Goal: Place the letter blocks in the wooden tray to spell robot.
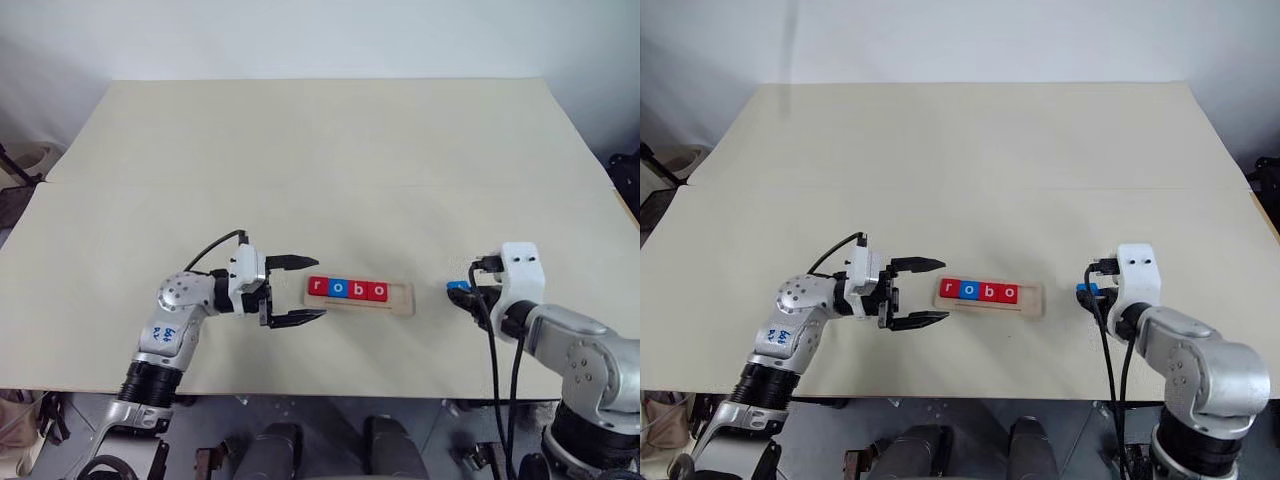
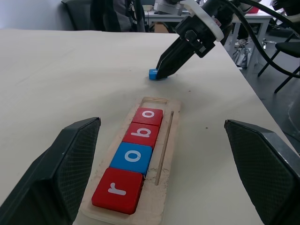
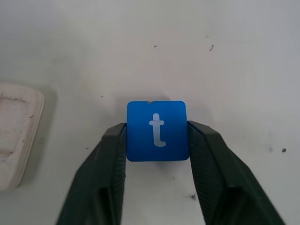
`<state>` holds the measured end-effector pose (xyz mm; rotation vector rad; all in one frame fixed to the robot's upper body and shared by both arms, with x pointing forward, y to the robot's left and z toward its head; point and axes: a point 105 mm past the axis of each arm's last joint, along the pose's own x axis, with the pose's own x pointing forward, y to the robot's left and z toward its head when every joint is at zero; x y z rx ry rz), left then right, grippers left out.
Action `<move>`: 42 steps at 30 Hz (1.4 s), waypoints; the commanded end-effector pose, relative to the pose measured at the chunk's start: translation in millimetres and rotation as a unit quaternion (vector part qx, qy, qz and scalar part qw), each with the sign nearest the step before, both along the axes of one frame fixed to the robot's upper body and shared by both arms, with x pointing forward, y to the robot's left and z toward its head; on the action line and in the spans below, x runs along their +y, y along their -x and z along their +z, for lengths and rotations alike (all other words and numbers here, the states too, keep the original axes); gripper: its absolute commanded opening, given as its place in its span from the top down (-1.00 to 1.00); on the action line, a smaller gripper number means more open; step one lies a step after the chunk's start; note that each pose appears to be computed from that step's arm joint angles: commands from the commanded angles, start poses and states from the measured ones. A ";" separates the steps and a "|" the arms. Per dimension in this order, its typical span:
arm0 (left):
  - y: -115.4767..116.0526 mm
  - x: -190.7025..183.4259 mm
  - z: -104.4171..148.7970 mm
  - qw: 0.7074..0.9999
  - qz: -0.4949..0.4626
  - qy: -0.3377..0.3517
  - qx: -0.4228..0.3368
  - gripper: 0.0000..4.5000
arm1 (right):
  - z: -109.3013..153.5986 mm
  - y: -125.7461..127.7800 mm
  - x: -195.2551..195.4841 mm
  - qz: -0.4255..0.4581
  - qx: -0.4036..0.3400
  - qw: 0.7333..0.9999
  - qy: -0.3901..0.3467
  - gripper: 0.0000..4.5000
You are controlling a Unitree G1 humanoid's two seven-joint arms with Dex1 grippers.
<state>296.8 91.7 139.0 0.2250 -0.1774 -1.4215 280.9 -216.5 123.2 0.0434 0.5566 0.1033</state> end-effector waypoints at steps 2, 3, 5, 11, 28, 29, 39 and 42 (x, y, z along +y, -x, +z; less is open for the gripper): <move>-1.6 0.3 7.3 1.000 -0.007 0.003 -0.019 -1.00 | 16.3 0.1 -8.0 -0.003 -0.028 0.999 0.015 -0.54; -1.6 0.5 7.3 1.000 -0.006 0.003 -0.019 -1.00 | 19.8 -0.3 -10.9 0.001 -0.033 0.999 0.018 -0.68; -1.7 0.9 7.1 1.000 -0.005 0.002 -0.020 -1.00 | 27.7 -0.2 -13.9 0.026 -0.045 0.998 0.020 -0.98; -2.2 3.5 5.9 1.000 0.001 0.002 -0.021 -1.00 | 47.7 16.4 -23.8 0.190 -0.116 0.975 0.004 -0.99; 2.7 14.2 11.4 0.999 0.033 0.002 -0.038 -1.00 | 5.6 20.7 -105.0 0.385 -0.154 0.897 0.156 -0.99; 2.9 15.0 11.7 0.999 0.035 0.002 -0.039 -1.00 | 8.8 16.7 -98.9 0.399 -0.156 0.891 0.149 -0.99; 3.4 16.8 12.5 0.998 0.043 0.002 -0.040 -1.00 | 19.7 -13.0 -52.4 0.511 -0.067 0.846 0.134 -0.99; 3.8 14.3 12.5 0.998 0.042 0.004 -0.040 -1.00 | 14.6 -28.9 -46.1 0.520 -0.056 0.838 0.156 -0.99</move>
